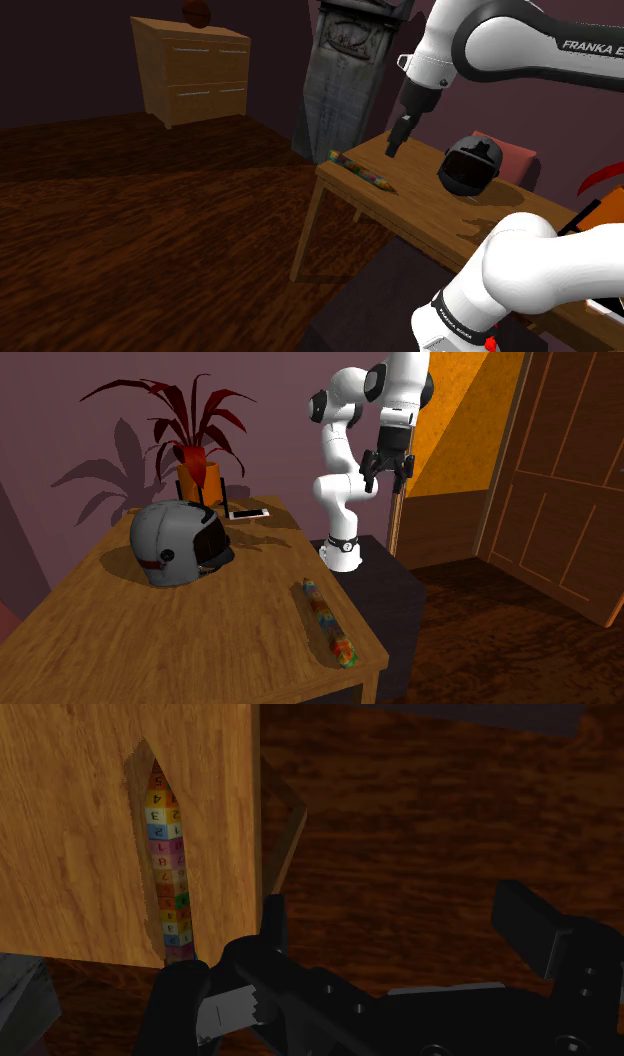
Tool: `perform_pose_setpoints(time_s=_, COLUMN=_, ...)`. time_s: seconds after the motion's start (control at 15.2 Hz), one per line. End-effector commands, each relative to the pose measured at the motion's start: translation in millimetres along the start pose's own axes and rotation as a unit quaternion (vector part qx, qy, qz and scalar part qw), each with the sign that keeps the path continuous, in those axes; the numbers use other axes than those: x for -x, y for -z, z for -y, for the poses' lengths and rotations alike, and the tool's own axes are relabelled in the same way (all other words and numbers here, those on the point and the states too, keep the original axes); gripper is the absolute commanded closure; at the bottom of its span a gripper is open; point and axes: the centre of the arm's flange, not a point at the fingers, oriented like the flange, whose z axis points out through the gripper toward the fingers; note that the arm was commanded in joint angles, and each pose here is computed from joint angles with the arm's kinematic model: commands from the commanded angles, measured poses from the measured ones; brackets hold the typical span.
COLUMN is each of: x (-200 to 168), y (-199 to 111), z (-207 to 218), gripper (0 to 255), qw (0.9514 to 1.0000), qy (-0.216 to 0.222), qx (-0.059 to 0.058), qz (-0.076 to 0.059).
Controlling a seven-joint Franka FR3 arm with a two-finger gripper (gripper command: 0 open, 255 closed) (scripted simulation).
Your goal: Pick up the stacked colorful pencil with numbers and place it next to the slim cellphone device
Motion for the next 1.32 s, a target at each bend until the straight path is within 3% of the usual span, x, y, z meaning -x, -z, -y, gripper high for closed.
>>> perform_pose_setpoints(time_s=0.0, x=0, y=0, z=0, gripper=0, qw=1.0000, qy=0.000, qx=0.000, qz=0.000)
perform_pose_setpoints(time_s=1.25, x=-86, y=-175, z=-173, gripper=0, qw=0.9984, qy=-0.031, qx=-0.048, qz=0.001)
